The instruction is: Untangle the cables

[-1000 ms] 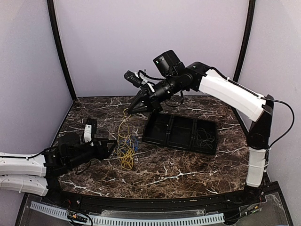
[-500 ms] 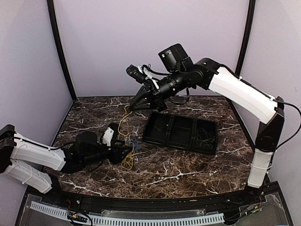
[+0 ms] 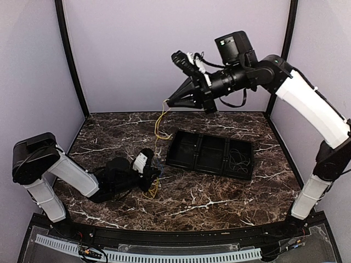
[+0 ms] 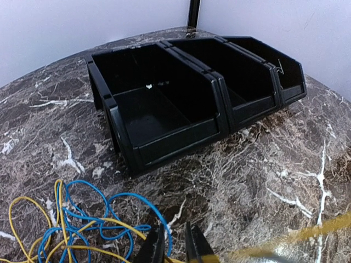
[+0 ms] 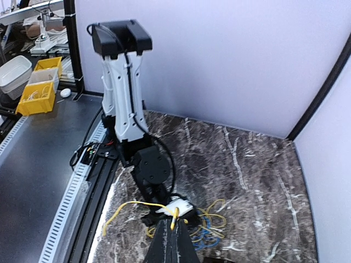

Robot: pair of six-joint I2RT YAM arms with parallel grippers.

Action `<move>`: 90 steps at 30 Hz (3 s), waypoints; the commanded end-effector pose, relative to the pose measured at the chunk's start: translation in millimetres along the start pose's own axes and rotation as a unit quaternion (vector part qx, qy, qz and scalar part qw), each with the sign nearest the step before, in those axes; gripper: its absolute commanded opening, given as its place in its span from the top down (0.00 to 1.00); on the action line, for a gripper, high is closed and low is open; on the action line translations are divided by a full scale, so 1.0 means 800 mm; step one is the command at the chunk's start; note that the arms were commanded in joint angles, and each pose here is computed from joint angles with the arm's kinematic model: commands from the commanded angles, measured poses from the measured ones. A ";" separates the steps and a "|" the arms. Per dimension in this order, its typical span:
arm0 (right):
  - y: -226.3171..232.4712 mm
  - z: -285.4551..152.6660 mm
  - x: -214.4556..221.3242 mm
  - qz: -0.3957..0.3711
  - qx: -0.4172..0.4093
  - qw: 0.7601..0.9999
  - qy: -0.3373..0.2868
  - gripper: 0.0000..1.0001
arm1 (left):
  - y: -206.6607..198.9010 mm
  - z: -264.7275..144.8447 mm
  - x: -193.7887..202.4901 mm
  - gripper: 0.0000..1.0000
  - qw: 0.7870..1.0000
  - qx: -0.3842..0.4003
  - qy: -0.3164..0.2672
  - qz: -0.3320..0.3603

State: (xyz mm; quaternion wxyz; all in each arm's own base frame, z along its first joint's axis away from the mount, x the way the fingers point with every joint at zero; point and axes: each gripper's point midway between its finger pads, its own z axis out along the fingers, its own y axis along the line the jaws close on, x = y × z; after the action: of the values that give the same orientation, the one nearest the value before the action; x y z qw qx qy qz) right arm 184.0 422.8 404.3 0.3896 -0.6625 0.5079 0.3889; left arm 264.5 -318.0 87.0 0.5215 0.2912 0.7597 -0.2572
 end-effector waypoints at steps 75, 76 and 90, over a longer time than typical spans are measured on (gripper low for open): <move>-0.125 -0.600 -0.021 0.025 0.642 0.755 -0.132 1.00 | 0.114 -0.078 0.097 1.00 0.973 -0.187 0.104 -0.084; -0.126 -0.598 -0.013 0.026 0.642 0.756 -0.125 1.00 | 0.111 -0.077 0.095 0.97 0.975 -0.179 0.103 -0.084; -0.125 -0.577 0.043 0.052 0.637 0.763 -0.093 1.00 | 0.070 -0.075 0.012 0.51 0.990 -0.090 0.046 -0.102</move>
State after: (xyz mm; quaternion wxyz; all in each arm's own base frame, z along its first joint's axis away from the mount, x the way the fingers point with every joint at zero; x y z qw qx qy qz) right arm 360.9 2.6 542.6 0.7216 -0.1790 0.6647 0.0734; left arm 262.1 -228.8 68.0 0.4702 0.1777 0.8401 -0.2039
